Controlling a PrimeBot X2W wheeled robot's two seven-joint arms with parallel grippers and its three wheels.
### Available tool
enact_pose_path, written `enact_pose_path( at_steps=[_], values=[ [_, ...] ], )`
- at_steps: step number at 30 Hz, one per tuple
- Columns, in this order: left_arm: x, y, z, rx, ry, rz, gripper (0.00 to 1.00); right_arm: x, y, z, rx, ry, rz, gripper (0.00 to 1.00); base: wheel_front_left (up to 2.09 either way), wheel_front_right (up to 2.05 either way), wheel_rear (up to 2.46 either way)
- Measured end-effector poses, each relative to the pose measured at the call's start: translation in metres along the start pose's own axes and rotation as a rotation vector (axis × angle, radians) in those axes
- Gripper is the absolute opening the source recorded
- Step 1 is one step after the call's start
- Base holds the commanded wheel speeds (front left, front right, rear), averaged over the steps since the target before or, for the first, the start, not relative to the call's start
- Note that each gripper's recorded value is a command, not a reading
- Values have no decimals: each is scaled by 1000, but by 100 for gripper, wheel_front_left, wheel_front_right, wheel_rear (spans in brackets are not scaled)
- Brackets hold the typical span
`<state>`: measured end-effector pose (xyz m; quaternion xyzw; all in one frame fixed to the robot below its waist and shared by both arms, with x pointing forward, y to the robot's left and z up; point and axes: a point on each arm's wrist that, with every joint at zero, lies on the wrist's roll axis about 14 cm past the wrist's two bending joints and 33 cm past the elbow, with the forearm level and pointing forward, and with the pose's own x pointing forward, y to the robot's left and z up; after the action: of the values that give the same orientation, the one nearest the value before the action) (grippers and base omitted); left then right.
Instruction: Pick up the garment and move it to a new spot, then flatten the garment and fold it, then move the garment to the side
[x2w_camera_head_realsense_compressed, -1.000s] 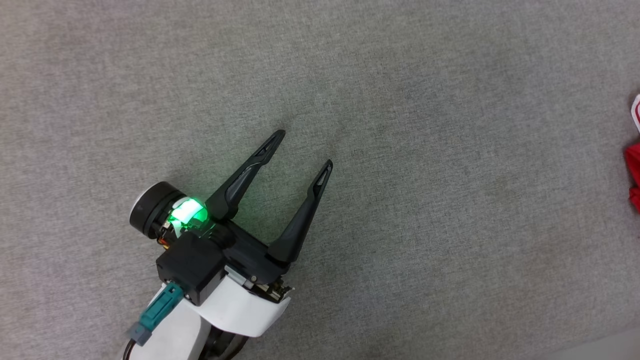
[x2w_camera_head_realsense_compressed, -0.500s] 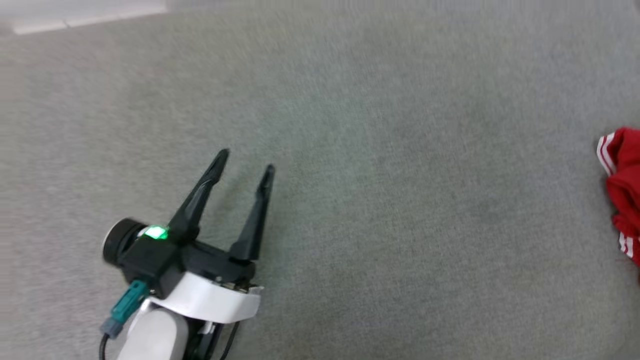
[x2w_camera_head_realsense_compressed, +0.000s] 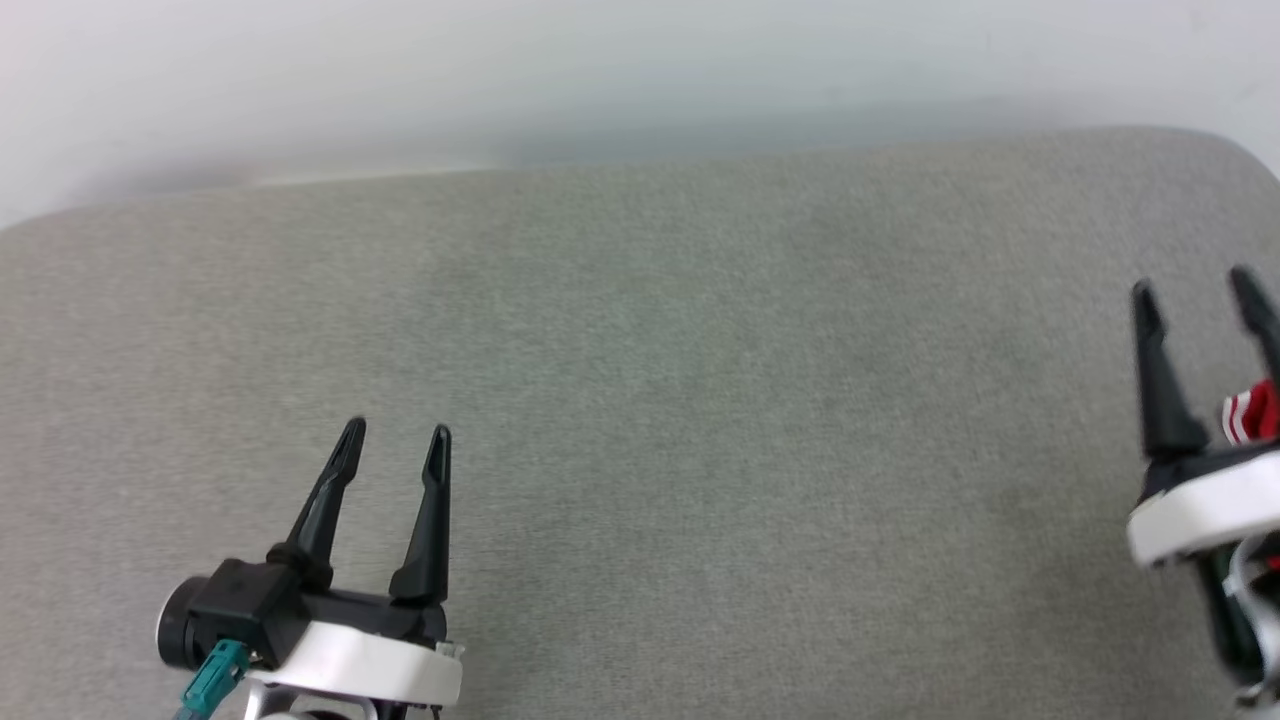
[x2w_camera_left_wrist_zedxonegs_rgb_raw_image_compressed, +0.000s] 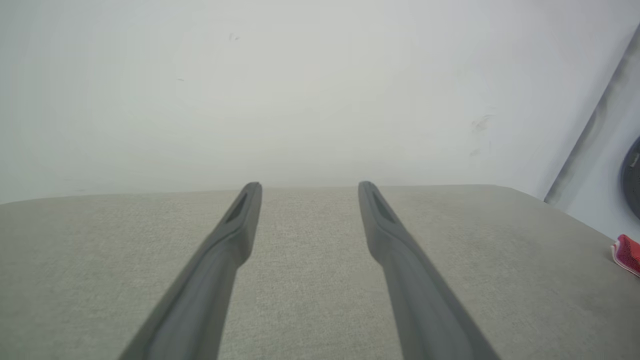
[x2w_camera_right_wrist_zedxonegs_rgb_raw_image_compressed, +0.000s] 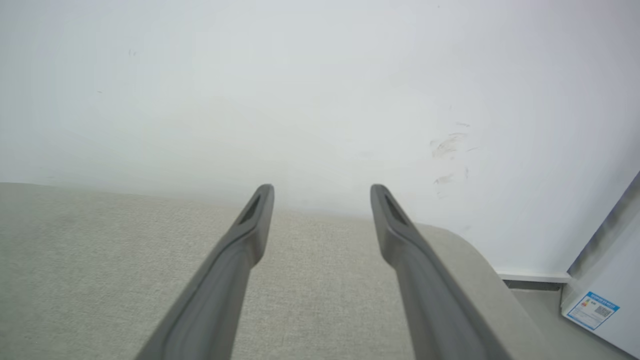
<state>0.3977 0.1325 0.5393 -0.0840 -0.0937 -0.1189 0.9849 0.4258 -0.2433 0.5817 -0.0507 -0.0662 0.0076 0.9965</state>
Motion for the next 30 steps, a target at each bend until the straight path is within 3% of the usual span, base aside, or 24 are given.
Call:
enact_pose_path(
  at_steps=[6, 11, 30],
  values=[
    [-36, 18, 3, 11, 18, 94, 100, -28, 48, -9, 155, -24, 58, 100, 0, 0, 0],
    [-53, 26, -2, 6, 41, 136, 100, -42, 69, -25, 203, 4, 91, 100, 0, 0, 0],
    [-57, 30, -6, 4, 54, 168, 100, -48, 83, -42, 255, 17, 101, 100, 0, 0, 0]
  ],
)
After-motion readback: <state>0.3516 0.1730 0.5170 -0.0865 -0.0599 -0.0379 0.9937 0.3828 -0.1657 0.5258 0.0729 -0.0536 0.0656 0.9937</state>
